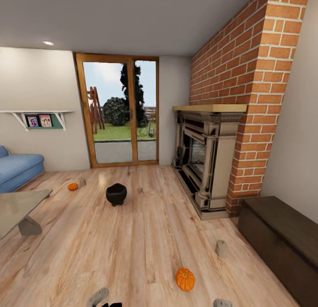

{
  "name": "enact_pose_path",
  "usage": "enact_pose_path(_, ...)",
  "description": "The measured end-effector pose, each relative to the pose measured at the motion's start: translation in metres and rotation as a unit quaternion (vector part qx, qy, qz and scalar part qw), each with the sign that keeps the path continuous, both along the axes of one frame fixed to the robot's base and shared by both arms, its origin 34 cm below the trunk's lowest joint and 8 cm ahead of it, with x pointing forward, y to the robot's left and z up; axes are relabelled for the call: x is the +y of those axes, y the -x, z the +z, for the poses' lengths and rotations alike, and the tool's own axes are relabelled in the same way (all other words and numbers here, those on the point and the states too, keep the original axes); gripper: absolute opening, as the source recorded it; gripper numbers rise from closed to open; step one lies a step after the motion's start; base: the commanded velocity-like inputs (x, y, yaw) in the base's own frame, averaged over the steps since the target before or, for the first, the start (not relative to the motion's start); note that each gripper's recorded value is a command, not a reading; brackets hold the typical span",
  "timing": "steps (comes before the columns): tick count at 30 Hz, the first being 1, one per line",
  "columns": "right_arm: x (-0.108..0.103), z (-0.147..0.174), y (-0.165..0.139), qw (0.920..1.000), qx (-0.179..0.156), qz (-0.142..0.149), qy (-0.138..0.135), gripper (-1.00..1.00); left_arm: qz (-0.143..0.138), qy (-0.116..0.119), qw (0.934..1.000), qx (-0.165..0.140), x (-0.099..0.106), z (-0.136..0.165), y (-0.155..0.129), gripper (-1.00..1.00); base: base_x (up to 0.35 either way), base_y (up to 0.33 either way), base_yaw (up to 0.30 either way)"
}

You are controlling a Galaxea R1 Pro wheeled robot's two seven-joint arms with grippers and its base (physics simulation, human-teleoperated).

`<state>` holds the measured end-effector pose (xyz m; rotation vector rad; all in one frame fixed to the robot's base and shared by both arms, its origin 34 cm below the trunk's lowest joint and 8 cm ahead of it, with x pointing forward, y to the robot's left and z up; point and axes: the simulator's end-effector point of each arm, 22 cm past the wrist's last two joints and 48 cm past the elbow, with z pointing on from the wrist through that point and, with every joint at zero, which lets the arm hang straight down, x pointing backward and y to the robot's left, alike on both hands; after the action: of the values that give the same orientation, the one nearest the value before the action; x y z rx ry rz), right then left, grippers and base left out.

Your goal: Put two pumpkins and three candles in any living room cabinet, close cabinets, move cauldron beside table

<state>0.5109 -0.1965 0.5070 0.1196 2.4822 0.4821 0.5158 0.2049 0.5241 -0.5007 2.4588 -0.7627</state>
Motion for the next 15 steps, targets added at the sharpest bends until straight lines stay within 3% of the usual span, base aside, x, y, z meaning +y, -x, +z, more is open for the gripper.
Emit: enact_pose_path(15,0.0020,-0.0043,0.0034,1.0000,0.006,0.003,0.001,1.00,0.004,-0.009,0.9999,0.010,0.0040,-0.0068,0.0033,1.00,0.299,0.212,0.235)
